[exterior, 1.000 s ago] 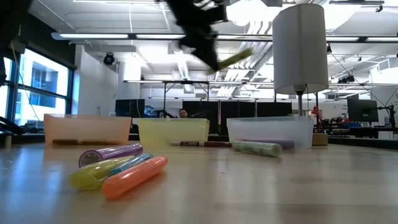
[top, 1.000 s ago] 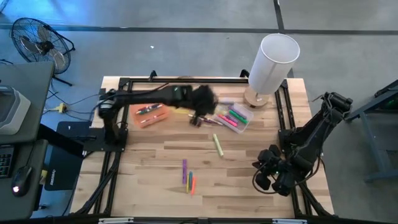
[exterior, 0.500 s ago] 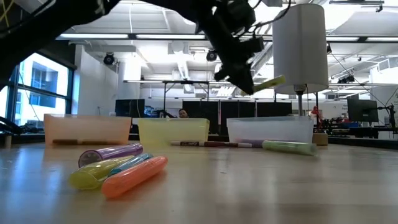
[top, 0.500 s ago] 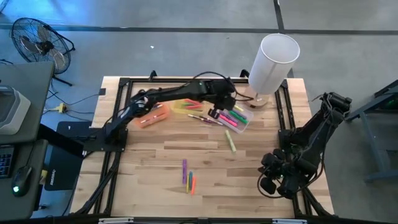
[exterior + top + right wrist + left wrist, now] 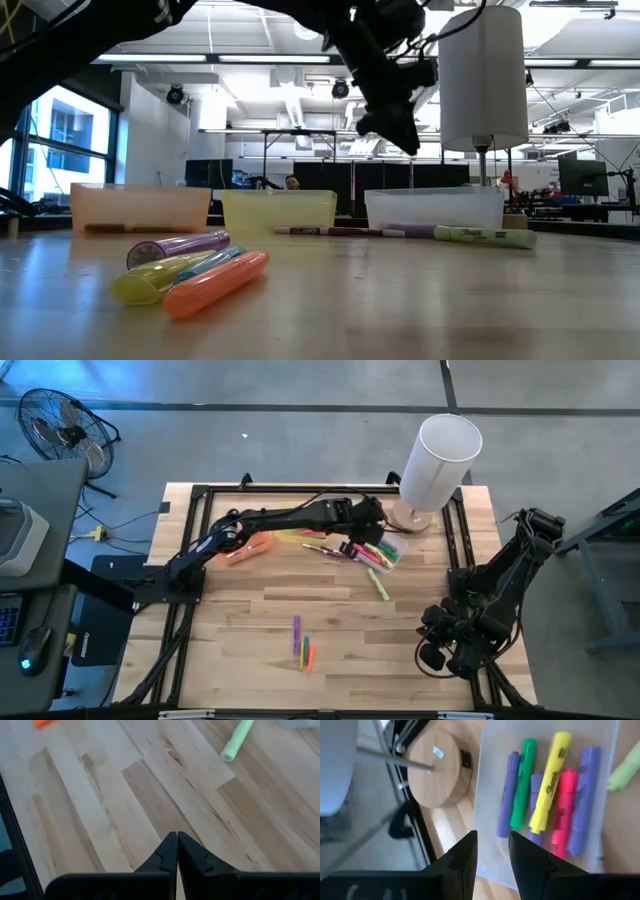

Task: Pick & Place Markers
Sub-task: Put the light green highlighter pen into the white bin

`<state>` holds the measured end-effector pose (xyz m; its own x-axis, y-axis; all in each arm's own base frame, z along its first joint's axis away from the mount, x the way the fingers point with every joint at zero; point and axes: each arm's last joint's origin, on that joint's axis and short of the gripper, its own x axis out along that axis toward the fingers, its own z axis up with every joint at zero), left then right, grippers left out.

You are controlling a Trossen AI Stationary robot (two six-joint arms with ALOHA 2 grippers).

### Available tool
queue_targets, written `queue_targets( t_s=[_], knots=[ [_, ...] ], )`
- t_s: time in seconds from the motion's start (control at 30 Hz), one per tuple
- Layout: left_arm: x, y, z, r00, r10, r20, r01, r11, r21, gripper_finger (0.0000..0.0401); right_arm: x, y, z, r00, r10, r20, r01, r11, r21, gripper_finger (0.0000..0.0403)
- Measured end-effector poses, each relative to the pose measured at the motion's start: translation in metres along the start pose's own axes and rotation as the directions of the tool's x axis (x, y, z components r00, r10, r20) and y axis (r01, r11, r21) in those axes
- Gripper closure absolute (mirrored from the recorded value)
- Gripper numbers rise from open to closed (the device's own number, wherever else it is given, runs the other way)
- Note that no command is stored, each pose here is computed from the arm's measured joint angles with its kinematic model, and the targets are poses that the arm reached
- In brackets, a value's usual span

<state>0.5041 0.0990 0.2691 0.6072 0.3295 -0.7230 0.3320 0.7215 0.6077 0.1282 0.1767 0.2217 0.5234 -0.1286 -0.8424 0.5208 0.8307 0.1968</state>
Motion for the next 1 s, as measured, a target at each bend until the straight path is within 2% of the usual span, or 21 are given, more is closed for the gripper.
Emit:
queue_targets(
  t_s=[0.1,0.2,0.3,0.37,0.47,0.53,0.6,0.77,0.9,1.0],
  knots=[
    [-0.030,0.009,0.003,1.000,-0.013,-0.002,0.013,0.991,-0.136,0.0303,-0.001,-0.001,-0.001,1.000,-0.003,0.017,0.004,1.000,-0.010,0.0403],
    [-0.060,0.014,0.007,1.000,-0.008,-0.020,0.002,0.949,-0.314,0.0325,-0.001,-0.001,-0.001,0.999,-0.008,0.031,0.009,1.000,-0.022,0.0403],
    [-0.076,0.007,0.008,0.997,-0.081,-0.017,0.065,0.899,-0.434,0.0364,-0.001,-0.002,-0.001,0.999,-0.013,0.031,0.014,0.999,-0.028,0.0403],
    [-0.087,-0.001,0.010,0.987,-0.164,0.003,0.144,0.859,-0.492,0.0390,-0.001,-0.002,-0.001,0.999,-0.016,0.030,0.017,0.999,-0.031,0.0403],
    [-0.103,-0.018,0.020,0.967,-0.254,0.016,0.221,0.806,-0.549,0.0391,-0.001,-0.003,-0.001,1.000,-0.019,0.023,0.020,0.999,-0.032,0.0403],
    [-0.111,-0.037,0.027,0.950,-0.311,-0.034,0.243,0.800,-0.548,0.0390,-0.001,-0.002,-0.002,1.000,-0.018,0.011,0.018,0.999,-0.031,0.0403],
    [-0.116,-0.058,0.037,0.938,-0.337,-0.083,0.249,0.819,-0.516,0.0397,-0.001,-0.002,-0.002,1.000,-0.012,0.004,0.012,1.000,-0.028,0.0402],
    [-0.106,-0.115,0.061,0.929,-0.358,-0.091,0.279,0.842,-0.461,0.0399,-0.001,0.001,-0.002,1.000,0.012,0.004,-0.012,1.000,-0.014,0.0402],
    [-0.103,-0.154,0.062,0.914,-0.389,-0.117,0.306,0.848,-0.433,0.0400,-0.001,0.003,-0.001,0.999,0.035,0.011,-0.035,0.999,0.004,0.0402],
    [-0.102,-0.184,0.049,0.890,-0.426,-0.161,0.323,0.840,-0.437,0.0400,0.001,0.004,0.003,0.999,0.039,0.018,-0.039,0.999,0.026,0.0402]
  ],
)
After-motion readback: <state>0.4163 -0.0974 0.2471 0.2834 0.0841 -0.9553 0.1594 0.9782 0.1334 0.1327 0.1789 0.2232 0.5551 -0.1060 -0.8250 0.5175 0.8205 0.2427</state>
